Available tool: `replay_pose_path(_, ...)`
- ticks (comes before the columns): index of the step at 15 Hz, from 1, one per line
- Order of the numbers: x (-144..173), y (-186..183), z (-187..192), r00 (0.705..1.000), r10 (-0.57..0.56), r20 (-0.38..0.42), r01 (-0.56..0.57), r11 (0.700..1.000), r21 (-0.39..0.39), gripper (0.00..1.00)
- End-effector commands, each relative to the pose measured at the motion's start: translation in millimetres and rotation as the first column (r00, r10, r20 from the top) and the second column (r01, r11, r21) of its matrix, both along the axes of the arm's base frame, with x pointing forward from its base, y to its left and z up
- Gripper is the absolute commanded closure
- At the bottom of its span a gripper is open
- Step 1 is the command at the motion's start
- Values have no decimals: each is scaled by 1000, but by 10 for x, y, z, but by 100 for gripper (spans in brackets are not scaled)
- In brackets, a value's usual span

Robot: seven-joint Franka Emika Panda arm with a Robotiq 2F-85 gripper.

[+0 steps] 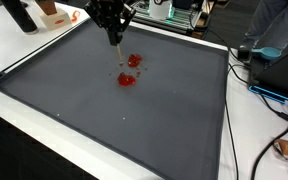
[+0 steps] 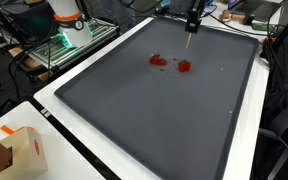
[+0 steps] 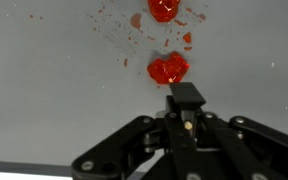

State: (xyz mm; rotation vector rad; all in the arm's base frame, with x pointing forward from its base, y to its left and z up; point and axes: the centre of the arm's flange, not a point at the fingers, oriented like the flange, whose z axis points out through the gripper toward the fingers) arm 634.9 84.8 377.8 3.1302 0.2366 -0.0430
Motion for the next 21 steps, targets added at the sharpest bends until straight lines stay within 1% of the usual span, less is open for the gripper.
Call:
replay_pose_path(1,0,-1,0,1000,0,0,0,1000,0,87)
replay_pose_path(10,1,-3,1,1000,0,0,0,1000,0,87)
replay_pose_path(11,1,-3,1,1000,0,0,0,1000,1,97)
replay_pose_path(17,69,133,-255,996,31,84,-31,999,6,97)
replay_pose_path(21,89,210,-488,995,37,98,-38,999,9,97)
